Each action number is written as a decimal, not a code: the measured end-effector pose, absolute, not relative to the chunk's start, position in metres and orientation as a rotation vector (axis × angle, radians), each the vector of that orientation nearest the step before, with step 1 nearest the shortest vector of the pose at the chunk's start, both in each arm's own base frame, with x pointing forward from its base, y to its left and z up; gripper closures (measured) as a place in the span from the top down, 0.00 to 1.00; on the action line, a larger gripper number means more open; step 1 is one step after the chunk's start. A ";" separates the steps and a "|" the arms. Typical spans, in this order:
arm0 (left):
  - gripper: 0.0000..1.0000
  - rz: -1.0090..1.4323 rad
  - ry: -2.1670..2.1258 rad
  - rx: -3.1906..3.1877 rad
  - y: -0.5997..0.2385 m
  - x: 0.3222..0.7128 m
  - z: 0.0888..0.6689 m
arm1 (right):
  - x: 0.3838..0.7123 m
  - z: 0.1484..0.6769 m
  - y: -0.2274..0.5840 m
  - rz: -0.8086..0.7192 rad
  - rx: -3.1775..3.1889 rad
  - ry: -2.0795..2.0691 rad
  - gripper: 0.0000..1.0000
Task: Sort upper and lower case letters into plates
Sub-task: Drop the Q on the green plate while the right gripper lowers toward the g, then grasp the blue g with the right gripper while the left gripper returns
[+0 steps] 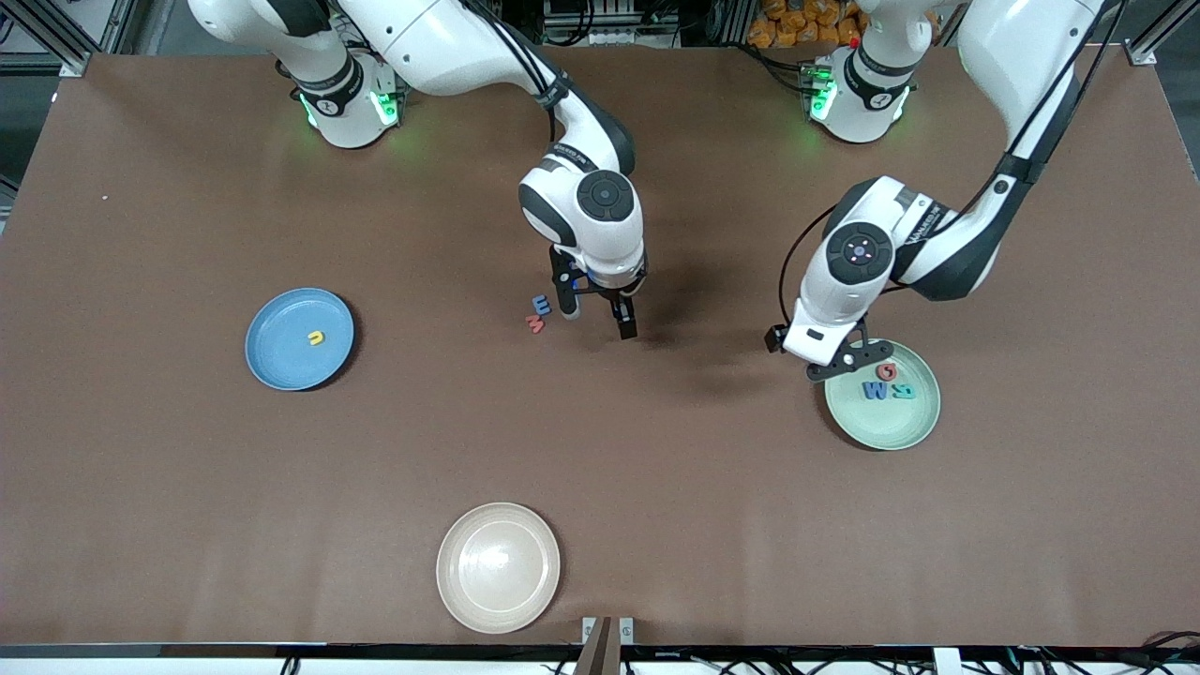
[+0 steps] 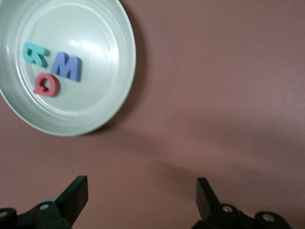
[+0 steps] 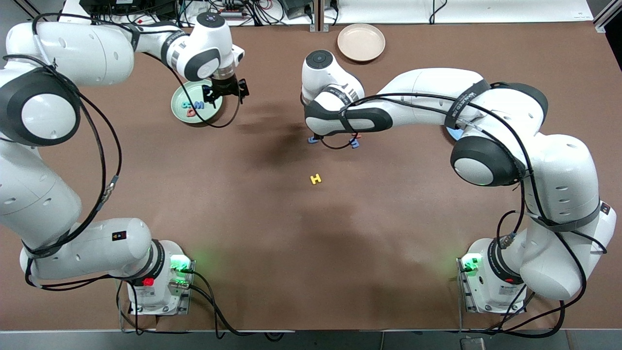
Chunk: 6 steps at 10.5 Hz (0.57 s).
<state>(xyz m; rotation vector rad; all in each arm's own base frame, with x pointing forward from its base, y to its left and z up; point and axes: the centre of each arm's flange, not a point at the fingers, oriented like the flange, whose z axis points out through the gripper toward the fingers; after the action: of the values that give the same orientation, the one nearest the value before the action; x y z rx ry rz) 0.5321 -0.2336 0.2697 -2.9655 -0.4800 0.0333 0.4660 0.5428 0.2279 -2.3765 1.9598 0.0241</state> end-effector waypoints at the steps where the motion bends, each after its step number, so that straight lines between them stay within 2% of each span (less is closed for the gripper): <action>1: 1.00 0.033 -0.510 -2.962 -0.239 0.528 0.270 | 0.467 0.222 0.542 0.022 -2.372 1.961 1.00; 6: 1.00 0.063 -0.557 -2.964 -0.259 0.515 0.267 | 0.462 0.191 0.543 0.019 -2.393 1.957 1.00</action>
<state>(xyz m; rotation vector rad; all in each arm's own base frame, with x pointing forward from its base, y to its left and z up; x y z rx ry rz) 0.5153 -0.2594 0.2667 -2.9641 -0.5567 0.0630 0.4619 0.5430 0.1914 -2.3930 1.9573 0.0193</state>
